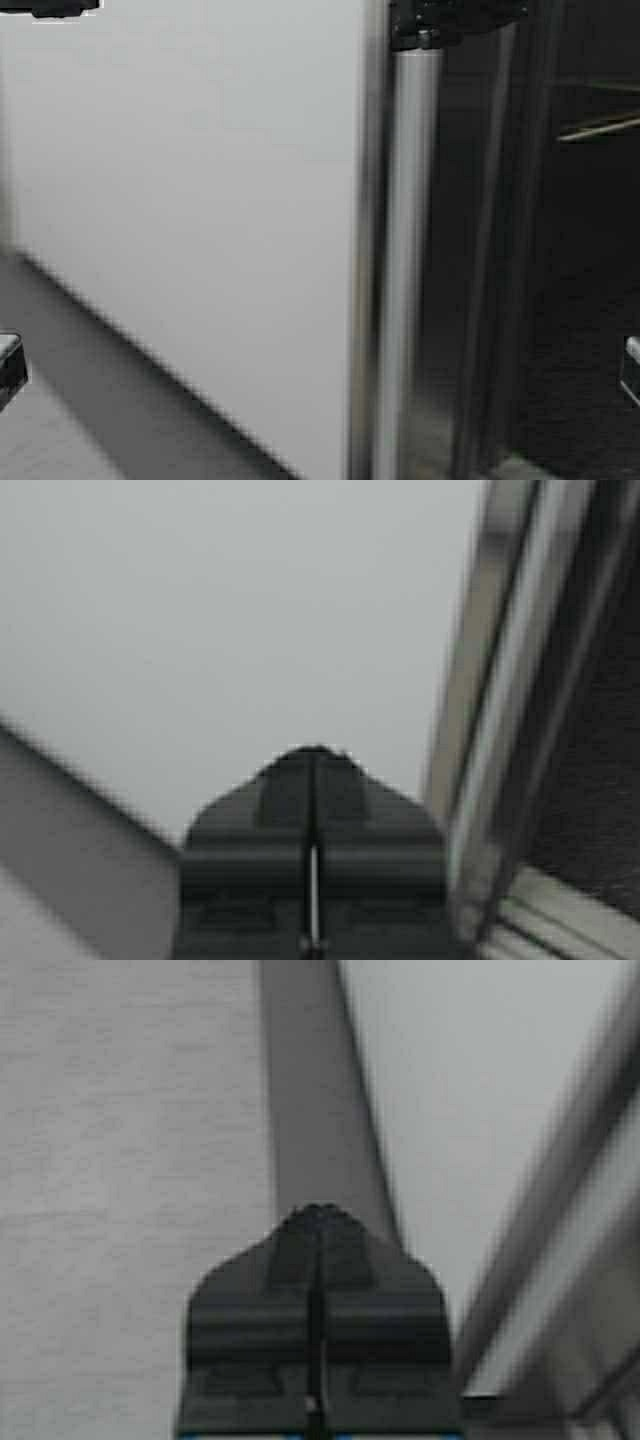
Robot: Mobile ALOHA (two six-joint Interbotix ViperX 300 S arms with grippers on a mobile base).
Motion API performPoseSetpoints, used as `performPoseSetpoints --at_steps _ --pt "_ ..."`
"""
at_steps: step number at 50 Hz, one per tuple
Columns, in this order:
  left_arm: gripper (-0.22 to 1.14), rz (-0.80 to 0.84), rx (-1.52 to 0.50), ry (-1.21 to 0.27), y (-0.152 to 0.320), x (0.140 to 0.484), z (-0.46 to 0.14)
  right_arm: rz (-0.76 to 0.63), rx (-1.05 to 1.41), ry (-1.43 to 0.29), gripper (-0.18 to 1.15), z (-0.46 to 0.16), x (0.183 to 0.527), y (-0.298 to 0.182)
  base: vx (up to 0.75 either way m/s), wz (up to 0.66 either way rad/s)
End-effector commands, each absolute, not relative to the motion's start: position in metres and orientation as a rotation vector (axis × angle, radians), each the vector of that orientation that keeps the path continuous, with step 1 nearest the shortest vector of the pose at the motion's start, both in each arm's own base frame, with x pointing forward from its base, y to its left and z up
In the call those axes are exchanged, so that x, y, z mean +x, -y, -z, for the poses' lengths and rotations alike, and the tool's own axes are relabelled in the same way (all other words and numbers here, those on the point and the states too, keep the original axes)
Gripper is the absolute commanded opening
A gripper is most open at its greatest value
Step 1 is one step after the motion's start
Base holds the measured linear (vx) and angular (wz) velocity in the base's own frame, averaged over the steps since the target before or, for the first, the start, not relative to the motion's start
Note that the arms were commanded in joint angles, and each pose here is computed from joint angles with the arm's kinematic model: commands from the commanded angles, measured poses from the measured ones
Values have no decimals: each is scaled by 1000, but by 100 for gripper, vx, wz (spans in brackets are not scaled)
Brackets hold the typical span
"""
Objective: Navigate to elevator, push the call button, then enter the elevator
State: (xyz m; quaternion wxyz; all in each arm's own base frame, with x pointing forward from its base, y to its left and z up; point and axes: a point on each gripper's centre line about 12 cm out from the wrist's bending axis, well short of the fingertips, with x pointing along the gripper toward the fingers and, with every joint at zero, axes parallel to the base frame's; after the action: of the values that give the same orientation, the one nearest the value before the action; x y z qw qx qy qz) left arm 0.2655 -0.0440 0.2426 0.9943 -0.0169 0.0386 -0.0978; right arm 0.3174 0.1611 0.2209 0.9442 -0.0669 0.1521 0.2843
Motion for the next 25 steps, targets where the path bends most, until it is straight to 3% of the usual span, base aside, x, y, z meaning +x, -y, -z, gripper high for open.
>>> performPoseSetpoints --at_steps 1,16,25 --pt "3 203 -31 -50 46 266 -250 -585 -128 -276 5 -231 320 -164 48 -55" --pt "3 219 -35 -17 49 263 -257 -593 -130 -277 5 -230 321 -167 46 -58" --pt "3 369 16 -27 83 248 -249 -592 -128 -281 5 -229 320 -167 44 -66"
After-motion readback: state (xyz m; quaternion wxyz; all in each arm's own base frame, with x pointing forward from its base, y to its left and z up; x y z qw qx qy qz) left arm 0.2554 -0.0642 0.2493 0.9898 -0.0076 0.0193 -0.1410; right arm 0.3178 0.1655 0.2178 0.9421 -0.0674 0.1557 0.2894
